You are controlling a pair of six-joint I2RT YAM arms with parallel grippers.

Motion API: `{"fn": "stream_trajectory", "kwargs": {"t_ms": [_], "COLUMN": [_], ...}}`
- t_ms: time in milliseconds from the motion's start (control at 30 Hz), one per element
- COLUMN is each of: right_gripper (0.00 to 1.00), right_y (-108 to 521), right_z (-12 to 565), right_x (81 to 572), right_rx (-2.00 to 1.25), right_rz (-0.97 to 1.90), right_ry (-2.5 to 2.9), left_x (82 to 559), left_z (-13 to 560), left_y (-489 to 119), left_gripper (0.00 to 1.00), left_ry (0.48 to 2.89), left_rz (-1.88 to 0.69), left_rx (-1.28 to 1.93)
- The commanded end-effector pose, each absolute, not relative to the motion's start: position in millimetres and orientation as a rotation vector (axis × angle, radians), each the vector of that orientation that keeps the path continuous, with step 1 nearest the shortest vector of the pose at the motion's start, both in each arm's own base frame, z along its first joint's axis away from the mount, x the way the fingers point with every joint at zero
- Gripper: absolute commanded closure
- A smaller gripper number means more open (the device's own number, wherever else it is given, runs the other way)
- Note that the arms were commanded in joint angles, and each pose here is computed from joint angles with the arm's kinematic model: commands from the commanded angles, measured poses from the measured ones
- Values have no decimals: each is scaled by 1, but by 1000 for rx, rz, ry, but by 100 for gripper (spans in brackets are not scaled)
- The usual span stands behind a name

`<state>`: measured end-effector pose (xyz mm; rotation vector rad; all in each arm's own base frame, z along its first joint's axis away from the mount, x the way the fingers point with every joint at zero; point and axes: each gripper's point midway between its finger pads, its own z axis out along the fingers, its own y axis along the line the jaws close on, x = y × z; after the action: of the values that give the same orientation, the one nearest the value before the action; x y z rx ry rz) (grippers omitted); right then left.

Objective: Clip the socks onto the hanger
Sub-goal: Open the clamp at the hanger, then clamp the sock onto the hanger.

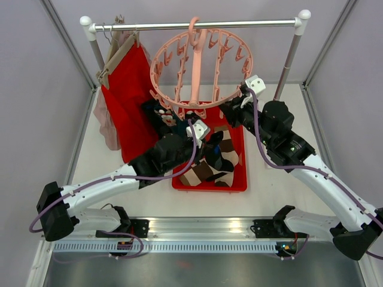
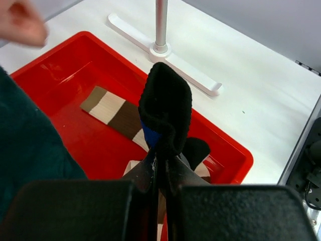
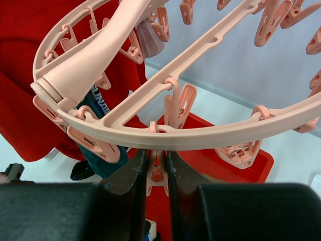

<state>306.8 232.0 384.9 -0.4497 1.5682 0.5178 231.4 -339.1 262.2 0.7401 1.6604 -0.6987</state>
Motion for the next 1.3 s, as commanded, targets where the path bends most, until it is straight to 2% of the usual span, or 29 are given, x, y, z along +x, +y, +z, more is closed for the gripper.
{"fn": "stream_trajectory", "kwargs": {"t_ms": [0, 433, 1267], "right_gripper": [97, 99, 100], "right_y": [227, 226, 227], "right_z": [419, 411, 403], "right_x": [300, 301, 302], "right_rx": [-409, -414, -420], "right_rz": [554, 538, 534], "right_ry": [1494, 1514, 1535], "left_x": [229, 250, 259], "left_z": [292, 326, 364], "left_y": [-352, -343, -353], "left_gripper": [98, 98, 98], "left_ry": [1591, 1535, 1442], "left_rz": [-793, -735, -771], "left_rx": [714, 558, 491]}}
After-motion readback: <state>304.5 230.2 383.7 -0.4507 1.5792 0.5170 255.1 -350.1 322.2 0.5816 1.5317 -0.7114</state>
